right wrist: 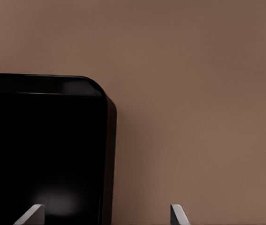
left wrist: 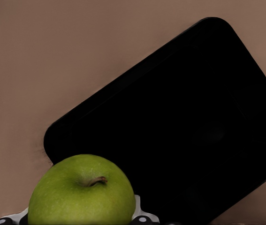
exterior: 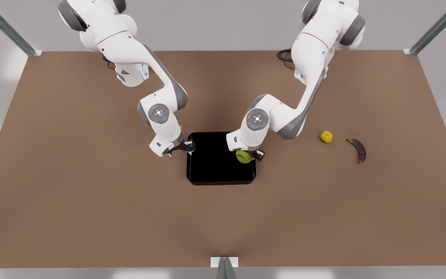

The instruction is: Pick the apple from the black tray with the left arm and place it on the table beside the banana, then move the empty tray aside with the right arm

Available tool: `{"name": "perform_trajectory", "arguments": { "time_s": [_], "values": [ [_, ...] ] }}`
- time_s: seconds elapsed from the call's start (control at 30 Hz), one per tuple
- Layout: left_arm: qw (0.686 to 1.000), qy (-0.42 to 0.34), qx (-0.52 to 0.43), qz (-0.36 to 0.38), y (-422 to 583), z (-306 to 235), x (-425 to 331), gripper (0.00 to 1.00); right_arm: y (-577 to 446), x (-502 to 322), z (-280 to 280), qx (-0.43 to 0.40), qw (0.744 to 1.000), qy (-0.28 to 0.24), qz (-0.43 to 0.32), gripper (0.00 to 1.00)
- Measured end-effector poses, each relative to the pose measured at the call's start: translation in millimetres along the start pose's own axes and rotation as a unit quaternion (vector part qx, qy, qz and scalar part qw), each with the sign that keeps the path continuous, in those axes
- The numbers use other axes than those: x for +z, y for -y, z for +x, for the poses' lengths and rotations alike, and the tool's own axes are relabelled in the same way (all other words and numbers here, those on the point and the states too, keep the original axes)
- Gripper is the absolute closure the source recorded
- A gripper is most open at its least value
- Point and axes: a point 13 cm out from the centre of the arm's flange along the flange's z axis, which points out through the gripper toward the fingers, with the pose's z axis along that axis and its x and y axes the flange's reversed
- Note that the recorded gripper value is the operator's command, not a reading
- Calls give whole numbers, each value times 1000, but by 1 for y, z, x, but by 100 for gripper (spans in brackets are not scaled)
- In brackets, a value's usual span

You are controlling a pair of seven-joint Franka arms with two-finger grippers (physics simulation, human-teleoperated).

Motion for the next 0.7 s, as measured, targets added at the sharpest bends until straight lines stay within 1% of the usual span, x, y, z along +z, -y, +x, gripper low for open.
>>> {"name": "perform_trajectory", "arguments": {
  "time_s": [0.17, 0.3, 0.53, 0.57, 0.6, 0.63, 0.67, 0.7],
  "values": [
    [999, -43, -31, -3, -66, 57, -4, 27, -21, 52, 12, 6, 1000, -15, 2, 0],
    [995, -81, -58, -4, -121, 107, 0, 26, -25, 75, 18, 16, 1000, -18, 2, 0],
    [984, -148, -99, -24, -240, 182, 34, 26, -12, 101, 22, 32, 999, -22, 10, 0],
    [982, -155, -102, -27, -255, 191, 39, 26, -12, 102, 21, 34, 999, -21, 10, 4],
    [981, -160, -103, -31, -269, 199, 44, 26, -13, 102, 20, 36, 999, -19, 9, 13],
    [980, -165, -101, -35, -280, 208, 49, 26, -13, 101, 19, 37, 999, -18, 8, 31],
    [980, -169, -99, -39, -291, 215, 54, 26, -13, 101, 19, 39, 999, -17, 7, 54],
    [980, -170, -98, -42, -302, 221, 59, 26, -14, 101, 18, 41, 999, -16, 6, 63]
  ]
}}
